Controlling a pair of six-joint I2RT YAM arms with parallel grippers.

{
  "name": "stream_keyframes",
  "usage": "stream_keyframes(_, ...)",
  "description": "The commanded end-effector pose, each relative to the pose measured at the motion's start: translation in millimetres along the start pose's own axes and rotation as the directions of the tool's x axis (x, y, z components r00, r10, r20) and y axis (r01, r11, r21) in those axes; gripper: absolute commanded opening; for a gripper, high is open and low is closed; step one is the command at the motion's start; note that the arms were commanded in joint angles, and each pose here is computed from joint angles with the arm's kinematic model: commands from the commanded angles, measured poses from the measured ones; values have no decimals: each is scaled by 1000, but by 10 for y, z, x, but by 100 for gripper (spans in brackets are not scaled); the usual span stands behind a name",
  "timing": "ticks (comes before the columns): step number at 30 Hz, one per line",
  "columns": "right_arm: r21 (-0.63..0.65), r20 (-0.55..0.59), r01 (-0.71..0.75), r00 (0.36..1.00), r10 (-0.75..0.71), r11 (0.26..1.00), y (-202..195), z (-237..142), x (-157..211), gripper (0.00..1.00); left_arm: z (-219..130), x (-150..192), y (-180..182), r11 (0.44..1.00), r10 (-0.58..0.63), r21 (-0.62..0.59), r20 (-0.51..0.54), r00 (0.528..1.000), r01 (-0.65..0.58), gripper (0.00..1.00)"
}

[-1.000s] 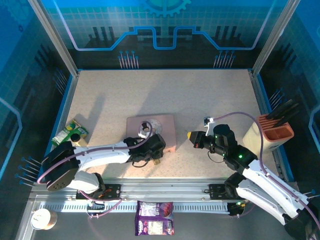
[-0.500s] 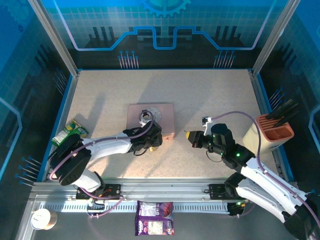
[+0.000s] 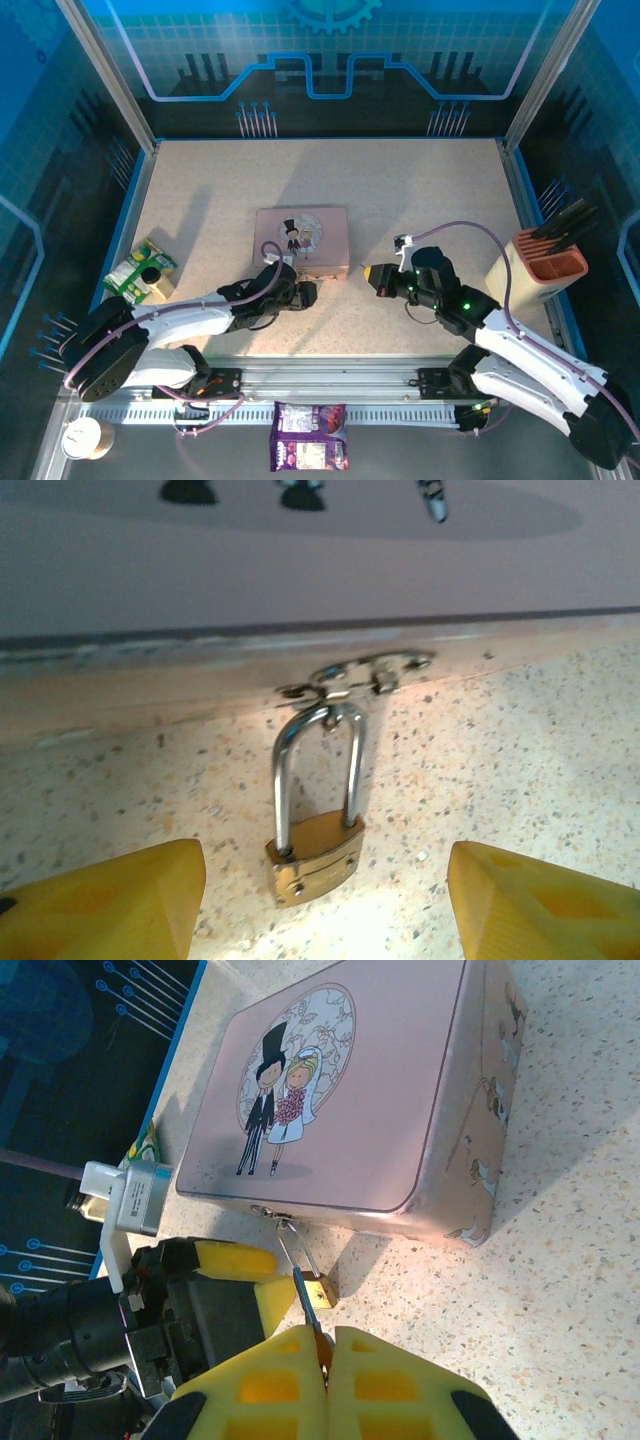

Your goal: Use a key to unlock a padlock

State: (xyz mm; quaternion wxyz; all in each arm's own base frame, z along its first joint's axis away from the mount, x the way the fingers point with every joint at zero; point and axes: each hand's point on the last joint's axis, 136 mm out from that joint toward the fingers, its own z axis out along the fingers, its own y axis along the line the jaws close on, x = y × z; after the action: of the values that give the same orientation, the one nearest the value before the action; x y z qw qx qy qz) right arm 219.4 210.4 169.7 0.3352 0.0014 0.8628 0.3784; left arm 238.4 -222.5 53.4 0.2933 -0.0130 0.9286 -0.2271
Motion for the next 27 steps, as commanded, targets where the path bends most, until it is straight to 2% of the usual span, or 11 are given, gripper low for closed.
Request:
stream_keyframes(1,-26,41,4,999,-3,1000,128,-10,-90,0,86,-46,-129,998,21,62,29,999,-23,66)
stream_keyframes(15,-31,26,-4,1000,5,1000,154,53,-27,0,352,70,-30,1000,17,-9,23,1000,-17,64)
stream_keyframes(20,-29,25,-5,1000,6,1000,145,48,-18,0,328,105,97,999,-5,-54,27,1000,6,57)
stream_keyframes(27,-30,18,-14,1000,15,999,136,54,3,0,259,120,135,999,5,-53,33,999,-4,38)
